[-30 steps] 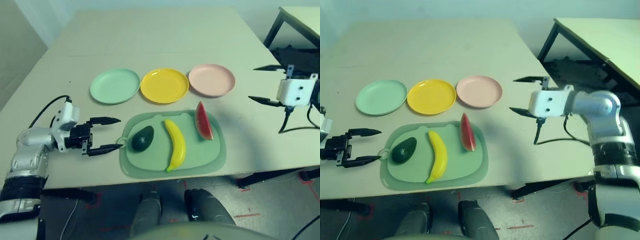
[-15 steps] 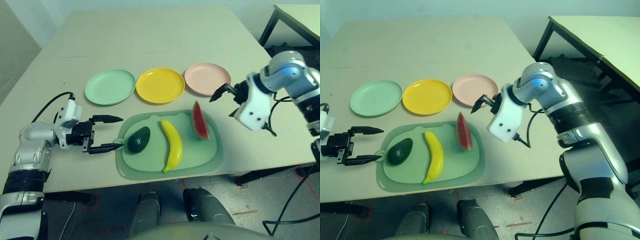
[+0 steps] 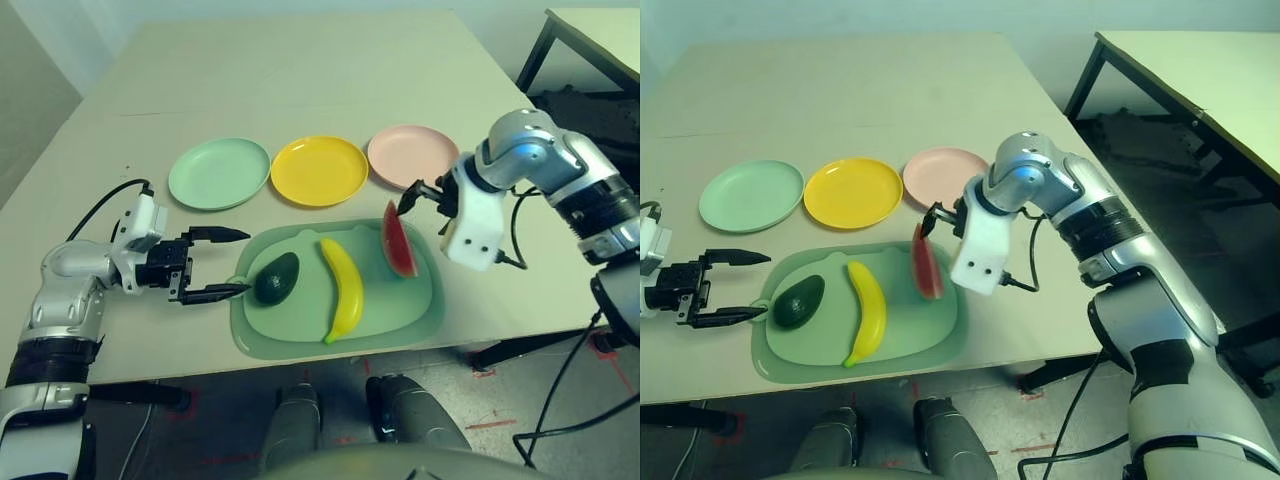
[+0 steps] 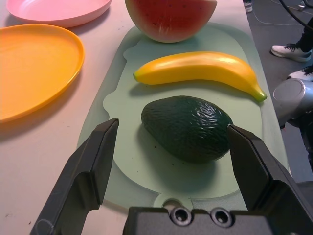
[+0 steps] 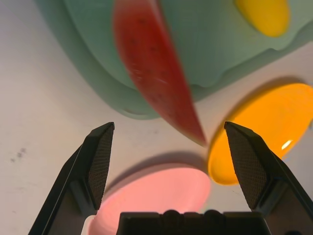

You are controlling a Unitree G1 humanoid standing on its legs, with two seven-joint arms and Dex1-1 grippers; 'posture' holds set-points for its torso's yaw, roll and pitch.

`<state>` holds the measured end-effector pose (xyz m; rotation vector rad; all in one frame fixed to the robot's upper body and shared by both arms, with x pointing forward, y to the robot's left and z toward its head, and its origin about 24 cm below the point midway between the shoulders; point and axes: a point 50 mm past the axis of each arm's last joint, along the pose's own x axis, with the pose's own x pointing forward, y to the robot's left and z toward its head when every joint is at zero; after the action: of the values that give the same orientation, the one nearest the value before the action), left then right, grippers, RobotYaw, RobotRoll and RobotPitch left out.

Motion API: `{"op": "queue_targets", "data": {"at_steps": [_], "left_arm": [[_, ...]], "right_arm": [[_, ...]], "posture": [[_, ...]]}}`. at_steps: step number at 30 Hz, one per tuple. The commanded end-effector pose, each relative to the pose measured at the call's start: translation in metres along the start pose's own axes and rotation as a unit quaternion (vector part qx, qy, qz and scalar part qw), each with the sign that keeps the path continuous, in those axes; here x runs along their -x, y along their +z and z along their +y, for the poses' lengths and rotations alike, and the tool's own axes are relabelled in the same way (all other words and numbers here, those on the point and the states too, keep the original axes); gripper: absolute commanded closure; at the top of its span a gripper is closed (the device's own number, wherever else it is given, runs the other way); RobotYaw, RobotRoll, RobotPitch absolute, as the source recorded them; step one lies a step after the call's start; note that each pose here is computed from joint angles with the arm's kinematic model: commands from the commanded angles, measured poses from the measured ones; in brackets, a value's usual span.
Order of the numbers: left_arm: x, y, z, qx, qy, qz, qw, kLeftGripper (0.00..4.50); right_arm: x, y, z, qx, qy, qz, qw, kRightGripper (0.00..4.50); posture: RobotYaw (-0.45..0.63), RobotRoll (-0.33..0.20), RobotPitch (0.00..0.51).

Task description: Place the fruits into color-matched plates.

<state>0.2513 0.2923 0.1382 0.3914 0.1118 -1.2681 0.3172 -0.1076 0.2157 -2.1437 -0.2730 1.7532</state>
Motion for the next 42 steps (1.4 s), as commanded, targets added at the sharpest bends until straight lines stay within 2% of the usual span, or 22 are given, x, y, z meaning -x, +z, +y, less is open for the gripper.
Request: {"op": "queue_targets", "data": {"at_steps": [1, 11, 21, 29, 39, 42], "left_arm": [[0.002, -0.001, 0.001, 0.001, 0.006, 0.005, 1.0, 0.02], [0.008, 0.002, 0.003, -0.001, 0.025, 0.005, 1.0, 0.02], [0.011, 0.004, -0.002, 0.001, 0.023, 0.013, 1.0, 0.02], [0.005, 0.005, -0.002, 0.01, 0.013, 0.007, 1.0, 0.02], [0.004, 0.007, -0.001, 0.01, 0.009, 0.008, 1.0, 0.02], [0.005, 0.008, 0.0, 0.009, 0.011, 0.009, 1.0, 0.0]], "right_arm": [[-0.01, 0.009, -0.008, 0.017, 0.004, -0.018, 1.0, 0.0], [-0.039, 0.018, -0.002, 0.018, 0.038, -0.053, 0.998, 0.0], [-0.062, 0.015, 0.005, -0.001, 0.055, -0.053, 0.997, 0.0], [-0.071, 0.018, 0.003, -0.008, 0.053, -0.06, 0.997, 0.0], [-0.073, 0.023, 0.014, -0.022, 0.069, -0.068, 0.995, 0.0], [-0.073, 0.024, 0.015, -0.023, 0.071, -0.069, 0.995, 0.64]], "posture": [[-0.02, 0.0, 0.126], [0.0, 0.0, 0.135], [0.01, 0.0, 0.144], [0.02, 0.0, 0.143], [0.01, 0.0, 0.142], [0.01, 0.0, 0.141]]}}
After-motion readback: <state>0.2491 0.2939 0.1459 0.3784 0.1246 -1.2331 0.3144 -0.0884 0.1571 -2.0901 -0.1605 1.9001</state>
